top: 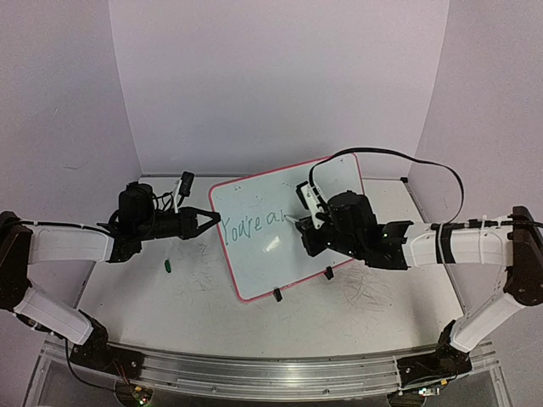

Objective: Write a sentence on the whiteboard

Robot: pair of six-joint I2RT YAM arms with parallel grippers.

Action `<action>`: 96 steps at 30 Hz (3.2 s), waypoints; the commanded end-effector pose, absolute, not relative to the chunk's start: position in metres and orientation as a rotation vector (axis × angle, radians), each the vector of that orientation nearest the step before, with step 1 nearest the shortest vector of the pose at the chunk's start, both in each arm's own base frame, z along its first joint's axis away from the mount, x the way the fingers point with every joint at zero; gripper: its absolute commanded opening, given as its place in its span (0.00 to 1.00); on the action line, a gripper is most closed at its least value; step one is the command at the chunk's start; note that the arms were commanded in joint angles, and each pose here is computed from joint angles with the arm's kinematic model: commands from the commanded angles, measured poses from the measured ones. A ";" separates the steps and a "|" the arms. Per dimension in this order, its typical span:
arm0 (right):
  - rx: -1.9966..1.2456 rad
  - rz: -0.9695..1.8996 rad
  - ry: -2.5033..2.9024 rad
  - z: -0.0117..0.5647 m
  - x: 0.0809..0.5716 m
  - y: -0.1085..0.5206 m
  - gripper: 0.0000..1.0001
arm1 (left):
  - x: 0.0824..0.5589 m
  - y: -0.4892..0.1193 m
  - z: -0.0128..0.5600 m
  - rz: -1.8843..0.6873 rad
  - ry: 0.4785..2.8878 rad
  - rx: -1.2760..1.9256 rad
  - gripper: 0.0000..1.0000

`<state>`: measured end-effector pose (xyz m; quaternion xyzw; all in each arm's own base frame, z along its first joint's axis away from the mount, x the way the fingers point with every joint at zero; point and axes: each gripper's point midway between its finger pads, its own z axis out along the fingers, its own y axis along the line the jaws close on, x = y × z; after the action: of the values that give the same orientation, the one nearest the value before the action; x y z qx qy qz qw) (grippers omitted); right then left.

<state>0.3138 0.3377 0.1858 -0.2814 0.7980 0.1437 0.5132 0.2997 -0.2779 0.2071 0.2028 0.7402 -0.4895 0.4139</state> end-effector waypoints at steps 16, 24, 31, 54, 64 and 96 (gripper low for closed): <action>-0.597 0.351 1.946 0.186 0.317 0.325 0.00 | 0.300 -0.278 0.220 -1.206 1.810 0.550 0.00; -0.584 0.347 1.958 0.182 0.315 0.320 0.00 | 0.300 -0.278 0.220 -1.206 1.811 0.547 0.00; -0.526 0.334 1.891 0.209 0.331 0.326 0.00 | 0.300 -0.277 0.219 -1.205 1.814 0.546 0.00; -0.630 0.436 1.813 0.226 0.318 0.320 0.00 | 0.300 -0.276 0.220 -1.199 1.812 0.539 0.00; -0.596 0.375 1.794 0.232 0.326 0.307 0.00 | 0.300 -0.276 0.220 -1.197 1.812 0.539 0.00; -0.563 0.382 1.843 0.218 0.340 0.316 0.00 | 0.299 -0.276 0.222 -1.199 1.806 0.547 0.00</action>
<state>0.3348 0.3173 0.2091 -0.2602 0.7827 0.1595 0.5425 0.2993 -0.2780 0.2078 0.2050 0.7390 -0.4895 0.4151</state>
